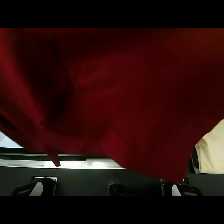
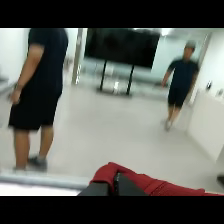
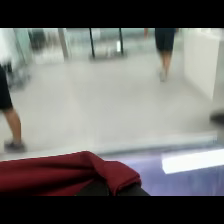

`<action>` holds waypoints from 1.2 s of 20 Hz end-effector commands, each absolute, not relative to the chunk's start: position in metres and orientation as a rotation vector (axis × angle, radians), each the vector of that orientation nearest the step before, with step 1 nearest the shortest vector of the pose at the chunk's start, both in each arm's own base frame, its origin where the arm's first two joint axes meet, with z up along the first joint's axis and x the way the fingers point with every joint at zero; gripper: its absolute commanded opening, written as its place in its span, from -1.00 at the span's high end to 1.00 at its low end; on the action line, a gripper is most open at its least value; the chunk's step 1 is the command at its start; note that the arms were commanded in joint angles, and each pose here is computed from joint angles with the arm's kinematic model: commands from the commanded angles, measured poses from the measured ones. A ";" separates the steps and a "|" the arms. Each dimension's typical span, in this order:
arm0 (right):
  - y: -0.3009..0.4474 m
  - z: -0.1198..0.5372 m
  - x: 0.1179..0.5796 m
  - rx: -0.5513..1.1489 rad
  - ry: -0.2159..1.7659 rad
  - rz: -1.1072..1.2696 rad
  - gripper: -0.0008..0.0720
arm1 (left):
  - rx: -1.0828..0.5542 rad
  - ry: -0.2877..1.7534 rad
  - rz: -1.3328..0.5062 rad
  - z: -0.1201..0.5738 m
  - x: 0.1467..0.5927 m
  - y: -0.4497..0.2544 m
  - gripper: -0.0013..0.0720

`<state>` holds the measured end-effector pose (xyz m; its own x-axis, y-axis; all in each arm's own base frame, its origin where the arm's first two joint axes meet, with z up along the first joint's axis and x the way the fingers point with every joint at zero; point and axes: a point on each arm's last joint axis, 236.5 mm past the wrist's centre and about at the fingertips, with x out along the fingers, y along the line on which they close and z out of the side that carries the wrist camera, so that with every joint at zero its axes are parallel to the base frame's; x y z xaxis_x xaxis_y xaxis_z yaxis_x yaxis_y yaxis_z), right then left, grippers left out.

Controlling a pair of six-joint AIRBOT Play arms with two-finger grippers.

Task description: Fold the shirts.

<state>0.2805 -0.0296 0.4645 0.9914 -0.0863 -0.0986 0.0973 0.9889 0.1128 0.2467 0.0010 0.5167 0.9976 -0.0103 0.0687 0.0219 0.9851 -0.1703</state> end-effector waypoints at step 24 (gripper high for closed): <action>-0.020 0.051 0.480 0.756 1.032 0.129 -0.62 | -0.445 1.085 -0.040 0.028 0.473 0.020 -0.52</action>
<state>0.5218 -0.0023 0.0454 0.6487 0.4233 -0.6325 0.2694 0.6496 0.7110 0.5023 -0.0086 0.0272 0.6001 -0.2462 -0.7611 -0.1514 0.8993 -0.4102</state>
